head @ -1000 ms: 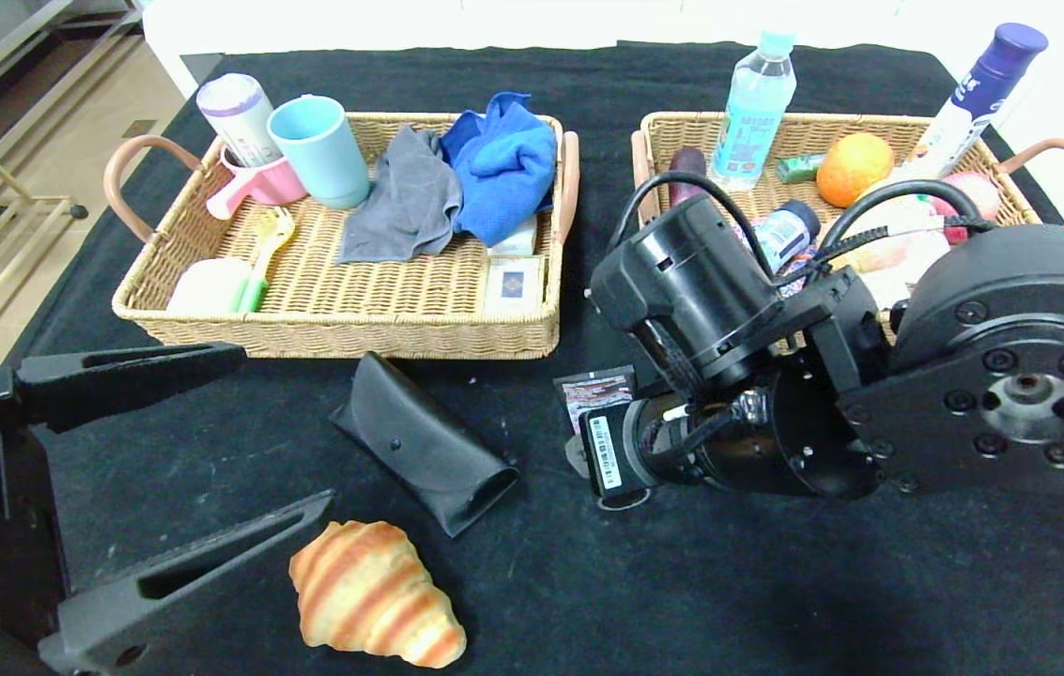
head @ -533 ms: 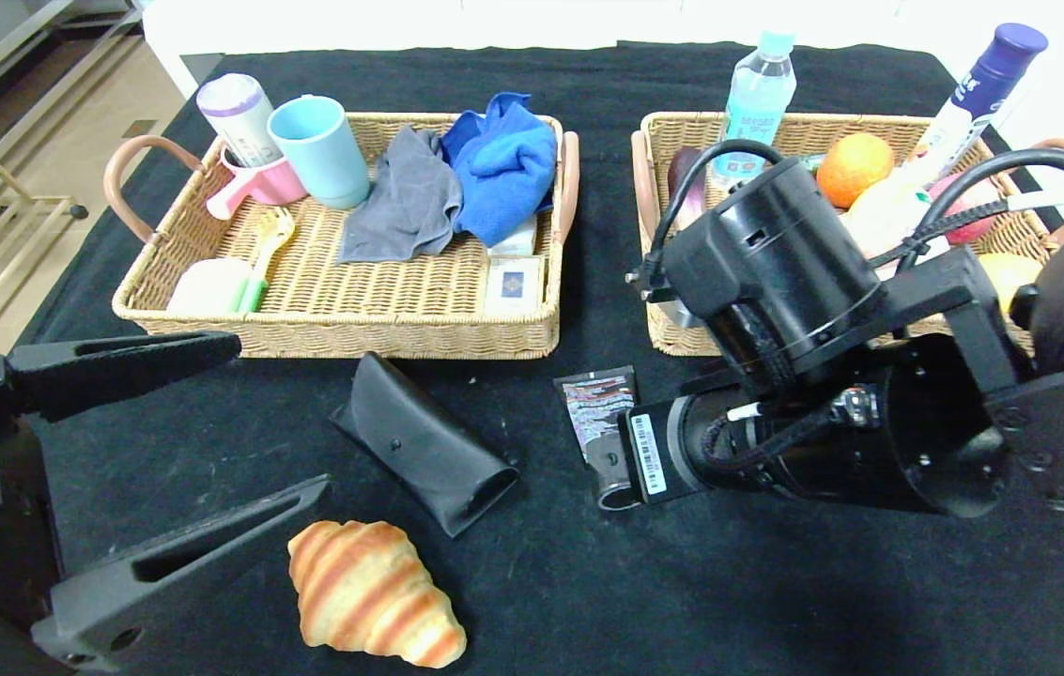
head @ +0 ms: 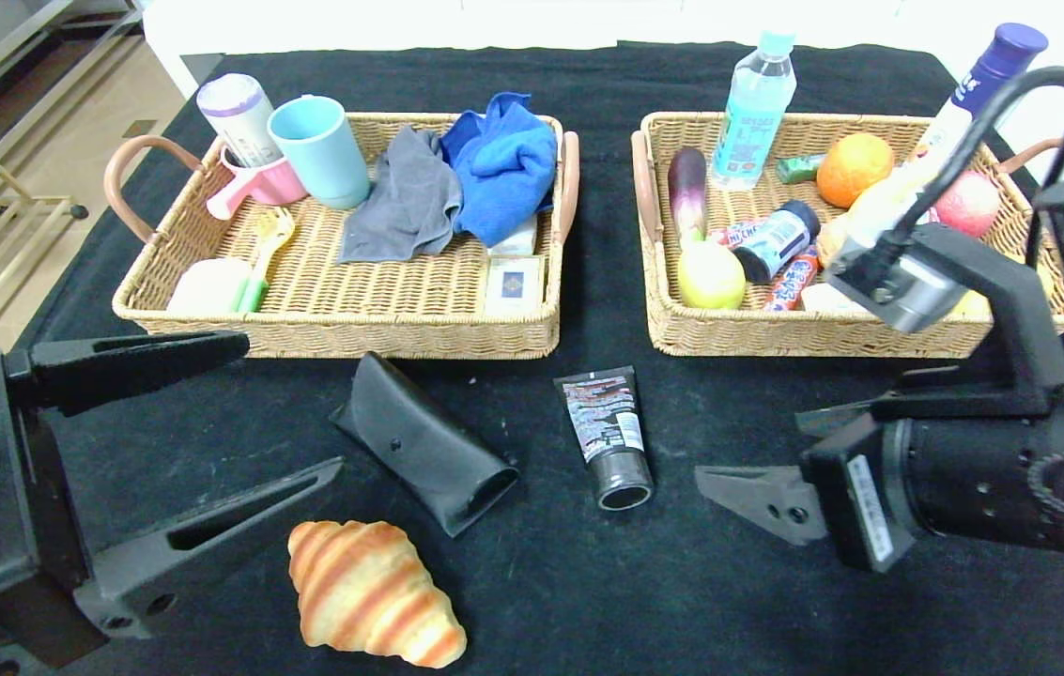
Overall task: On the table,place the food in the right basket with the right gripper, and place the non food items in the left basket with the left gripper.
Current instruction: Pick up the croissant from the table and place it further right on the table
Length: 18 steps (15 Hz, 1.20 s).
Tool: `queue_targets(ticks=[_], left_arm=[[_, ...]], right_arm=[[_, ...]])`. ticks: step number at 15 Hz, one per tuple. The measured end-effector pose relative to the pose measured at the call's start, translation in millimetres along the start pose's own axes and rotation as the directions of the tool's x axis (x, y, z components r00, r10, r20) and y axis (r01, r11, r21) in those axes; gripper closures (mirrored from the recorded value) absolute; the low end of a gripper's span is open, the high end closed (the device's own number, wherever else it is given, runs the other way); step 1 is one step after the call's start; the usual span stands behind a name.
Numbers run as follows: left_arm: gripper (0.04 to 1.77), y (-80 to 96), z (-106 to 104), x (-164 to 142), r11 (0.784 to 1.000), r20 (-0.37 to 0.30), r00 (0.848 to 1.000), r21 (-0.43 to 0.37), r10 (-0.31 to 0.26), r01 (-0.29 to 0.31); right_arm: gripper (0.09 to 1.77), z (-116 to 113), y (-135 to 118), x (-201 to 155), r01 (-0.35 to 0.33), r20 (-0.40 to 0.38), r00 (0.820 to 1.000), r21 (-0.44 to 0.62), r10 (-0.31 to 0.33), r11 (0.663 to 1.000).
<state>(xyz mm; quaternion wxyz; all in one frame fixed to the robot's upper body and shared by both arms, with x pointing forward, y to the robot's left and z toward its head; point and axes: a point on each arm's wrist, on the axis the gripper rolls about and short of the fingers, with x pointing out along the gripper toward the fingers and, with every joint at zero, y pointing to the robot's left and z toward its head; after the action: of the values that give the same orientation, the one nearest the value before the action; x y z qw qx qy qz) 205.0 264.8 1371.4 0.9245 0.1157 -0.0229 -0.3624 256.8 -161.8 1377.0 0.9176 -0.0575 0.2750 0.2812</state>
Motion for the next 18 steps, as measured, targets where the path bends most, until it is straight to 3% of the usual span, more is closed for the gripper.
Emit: queue_targets(ticks=[4,8,13,16,18], left_arm=[[0.09,0.9,-4.0,3.1,0.999,-0.03,0.999,-0.003,0.043,-0.043],[0.09,4.3,-2.2,5.6,0.998,-0.066,0.995,0.0,0.069,-0.069],[0.09,4.8,-3.5,4.4,0.995,-0.152,0.984,-0.009,0.094,-0.097],[0.09,4.1,-7.1,4.2,0.995,-0.197,0.976,-0.019,0.093,-0.099],[0.09,6.3,-0.7,5.1,0.993,-0.185,0.976,-0.011,0.117,-0.121]], right_arm=[[0.18,-33.1,-32.1,-40.2,-0.188,0.034,0.981,-0.072,0.191,0.979],[0.17,-60.8,-54.6,-63.2,-0.287,0.068,0.951,-0.158,0.3,0.945],[0.16,-81.5,-57.9,-66.1,-0.303,0.158,0.927,-0.214,0.339,0.929],[0.16,-102.7,-58.4,-71.4,-0.296,0.164,0.927,-0.231,0.337,0.927],[0.16,-114.0,-58.4,-76.0,-0.291,0.169,0.927,-0.233,0.333,0.928]])
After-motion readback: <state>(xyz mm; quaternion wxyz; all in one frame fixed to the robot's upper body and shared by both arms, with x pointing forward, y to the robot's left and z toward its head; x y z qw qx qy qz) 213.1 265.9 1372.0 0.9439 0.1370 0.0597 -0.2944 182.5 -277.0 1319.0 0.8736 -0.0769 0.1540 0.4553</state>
